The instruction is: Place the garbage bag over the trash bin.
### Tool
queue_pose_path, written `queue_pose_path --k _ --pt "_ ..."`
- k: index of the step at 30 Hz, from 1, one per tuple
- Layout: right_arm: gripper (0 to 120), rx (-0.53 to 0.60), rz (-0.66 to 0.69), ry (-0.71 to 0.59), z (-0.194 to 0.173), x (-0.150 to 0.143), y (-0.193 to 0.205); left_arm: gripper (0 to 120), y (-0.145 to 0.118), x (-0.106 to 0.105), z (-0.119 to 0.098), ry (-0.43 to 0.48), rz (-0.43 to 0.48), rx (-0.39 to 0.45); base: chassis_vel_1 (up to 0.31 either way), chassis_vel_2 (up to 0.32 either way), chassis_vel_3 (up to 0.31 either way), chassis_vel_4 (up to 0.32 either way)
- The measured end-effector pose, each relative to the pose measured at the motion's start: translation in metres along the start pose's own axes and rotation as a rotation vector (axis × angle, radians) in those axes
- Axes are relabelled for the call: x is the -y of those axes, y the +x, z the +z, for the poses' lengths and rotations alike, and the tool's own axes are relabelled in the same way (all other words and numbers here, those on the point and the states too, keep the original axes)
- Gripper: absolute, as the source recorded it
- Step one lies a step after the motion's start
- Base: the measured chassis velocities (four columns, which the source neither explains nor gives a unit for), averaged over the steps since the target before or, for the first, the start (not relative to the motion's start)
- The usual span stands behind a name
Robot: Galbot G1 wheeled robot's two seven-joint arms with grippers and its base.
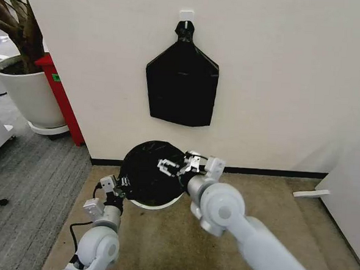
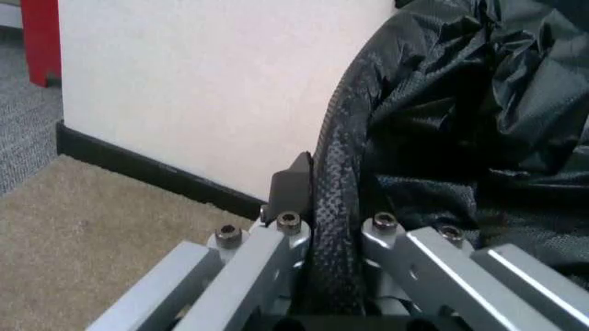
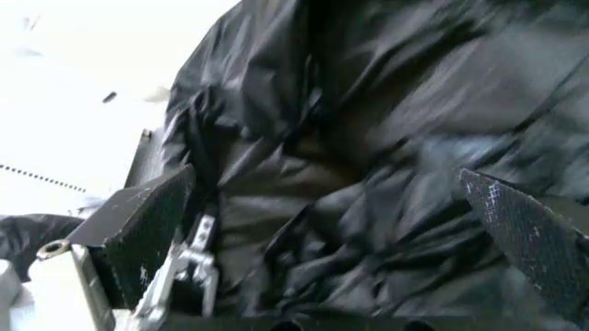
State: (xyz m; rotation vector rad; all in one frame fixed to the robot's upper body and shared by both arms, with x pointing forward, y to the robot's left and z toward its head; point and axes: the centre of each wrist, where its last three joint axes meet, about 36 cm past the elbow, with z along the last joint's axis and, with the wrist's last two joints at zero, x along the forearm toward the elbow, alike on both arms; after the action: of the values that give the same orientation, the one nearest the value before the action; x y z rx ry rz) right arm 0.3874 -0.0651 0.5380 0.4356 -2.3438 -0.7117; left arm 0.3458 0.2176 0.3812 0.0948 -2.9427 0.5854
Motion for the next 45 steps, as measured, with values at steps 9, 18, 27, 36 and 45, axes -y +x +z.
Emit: queue_pose_path --k 9,18,27,36,45 --pt "100 -0.020 -0.003 0.008 0.019 -0.010 -0.010 4 0.001 0.001 0.002 0.002 -0.001 -0.001 0.000 0.000 0.000 0.000" --pt "100 -0.021 0.080 0.053 0.034 0.010 -0.034 4 0.005 0.003 -0.002 0.010 0.006 0.010 0.000 0.000 0.000 0.000" --pt "75 -0.001 0.114 0.087 0.042 0.017 -0.042 4 0.009 0.003 -0.004 0.011 0.007 0.013 0.000 0.000 0.000 0.000" --pt "41 0.006 0.118 0.115 0.050 0.015 -0.037 4 0.008 0.003 -0.004 0.010 0.007 0.014 0.000 0.000 0.000 0.000" --pt "5 0.016 0.115 0.150 0.050 0.011 -0.033 4 0.007 0.002 -0.003 0.005 0.003 0.016 0.000 0.000 0.000 0.000"
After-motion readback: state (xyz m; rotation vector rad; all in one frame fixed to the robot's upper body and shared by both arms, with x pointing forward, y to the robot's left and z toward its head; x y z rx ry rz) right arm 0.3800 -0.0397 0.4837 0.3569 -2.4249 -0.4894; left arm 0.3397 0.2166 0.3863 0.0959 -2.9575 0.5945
